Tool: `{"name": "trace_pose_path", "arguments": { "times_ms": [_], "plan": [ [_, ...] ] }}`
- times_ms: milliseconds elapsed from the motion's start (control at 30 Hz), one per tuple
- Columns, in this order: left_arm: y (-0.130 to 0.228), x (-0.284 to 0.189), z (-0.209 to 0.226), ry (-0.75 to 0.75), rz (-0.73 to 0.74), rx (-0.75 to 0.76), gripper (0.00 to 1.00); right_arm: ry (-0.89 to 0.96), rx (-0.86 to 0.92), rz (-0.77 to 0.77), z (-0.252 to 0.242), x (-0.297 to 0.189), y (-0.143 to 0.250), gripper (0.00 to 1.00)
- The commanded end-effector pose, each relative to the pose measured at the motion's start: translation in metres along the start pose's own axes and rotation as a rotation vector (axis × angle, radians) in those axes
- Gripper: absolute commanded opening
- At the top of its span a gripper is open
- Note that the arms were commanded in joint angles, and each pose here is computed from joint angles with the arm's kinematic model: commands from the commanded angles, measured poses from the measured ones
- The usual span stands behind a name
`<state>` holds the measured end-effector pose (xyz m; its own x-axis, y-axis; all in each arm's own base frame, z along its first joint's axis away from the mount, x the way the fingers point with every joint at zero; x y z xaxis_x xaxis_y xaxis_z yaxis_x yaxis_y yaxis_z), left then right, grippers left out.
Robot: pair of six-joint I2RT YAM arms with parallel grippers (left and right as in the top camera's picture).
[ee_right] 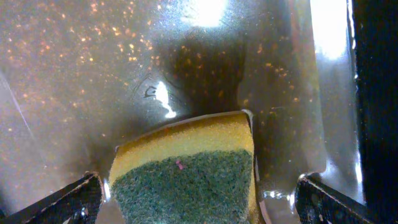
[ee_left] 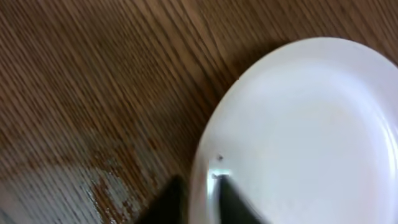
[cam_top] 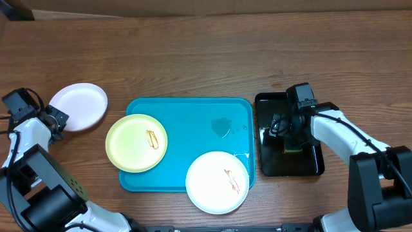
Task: Clean dirty plates on tray and stack at the side
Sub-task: 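Set the white plate on the table left of the tray, release, then move the left gripper to the lower white plate and grasp its rim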
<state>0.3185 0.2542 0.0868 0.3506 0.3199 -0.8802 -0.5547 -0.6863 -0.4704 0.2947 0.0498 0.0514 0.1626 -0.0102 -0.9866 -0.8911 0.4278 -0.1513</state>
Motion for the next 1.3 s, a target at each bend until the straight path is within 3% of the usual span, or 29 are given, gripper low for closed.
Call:
{"name": "trace_pose_path", "arguments": {
  "times_ms": [0, 33, 67, 200, 333, 500, 600, 700, 767, 833, 1067, 1267],
  "plan": [
    [-0.001, -0.002, -0.01, 0.079, 0.014, 0.011, 0.72, 0.001, 0.005, 0.028, -0.003, 0.004, 0.007, 1.0],
    [-0.001, -0.006, -0.017, 0.133, 0.023, 0.024, 0.82, 0.001, 0.005, 0.028, -0.003, 0.004, 0.007, 1.0],
    [-0.004, -0.019, -0.032, 0.251, 0.037, 0.033, 1.0, 0.001, 0.005, 0.028, -0.003, 0.004, 0.007, 1.0],
    [-0.019, -0.072, -0.052, 0.402, 0.038, 0.04, 1.0, 0.001, 0.005, 0.028, -0.003, 0.004, 0.007, 1.0],
    [-0.012, -0.128, -0.064, 0.462, 0.03, 0.07, 1.0, 0.001, 0.005, 0.028, -0.003, 0.004, 0.007, 1.0],
    [0.035, -0.2, -0.09, 0.53, 0.065, 0.259, 1.0, 0.001, 0.005, 0.028, -0.003, 0.004, 0.007, 1.0],
    [0.082, -0.229, -0.111, 0.568, 0.154, 0.466, 0.95, 0.001, 0.005, 0.028, -0.003, 0.004, 0.007, 1.0],
    [0.121, -0.236, -0.122, 0.513, 0.257, 0.627, 0.89, 0.001, 0.005, 0.028, -0.003, 0.004, 0.007, 1.0],
    [0.144, -0.234, -0.127, 0.468, 0.317, 0.72, 0.74, 0.001, 0.005, 0.028, -0.003, 0.004, 0.007, 1.0],
    [0.166, -0.231, -0.133, 0.465, 0.379, 0.791, 0.65, 0.001, 0.005, 0.028, -0.003, 0.004, 0.007, 1.0],
    [0.253, -0.203, -0.144, 0.406, 0.6, 0.901, 0.77, 0.001, 0.005, 0.028, -0.003, 0.004, 0.007, 1.0],
    [0.3, -0.18, -0.142, 0.364, 0.66, 0.879, 0.75, 0.001, 0.005, 0.028, -0.003, 0.004, 0.007, 1.0]
  ]
}}
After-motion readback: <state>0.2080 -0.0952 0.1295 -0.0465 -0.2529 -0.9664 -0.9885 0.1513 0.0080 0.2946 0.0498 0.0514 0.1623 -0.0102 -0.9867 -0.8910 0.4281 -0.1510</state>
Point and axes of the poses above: each gripper's point midway between its finger pads, its own x axis out along the fingers, its own z axis along the line the jaws close on, y = z × x, the point moved 5 cm from there along -x, back along the fingers, and after that the axes turned 11 degrees about x, right-handed, at the moved point
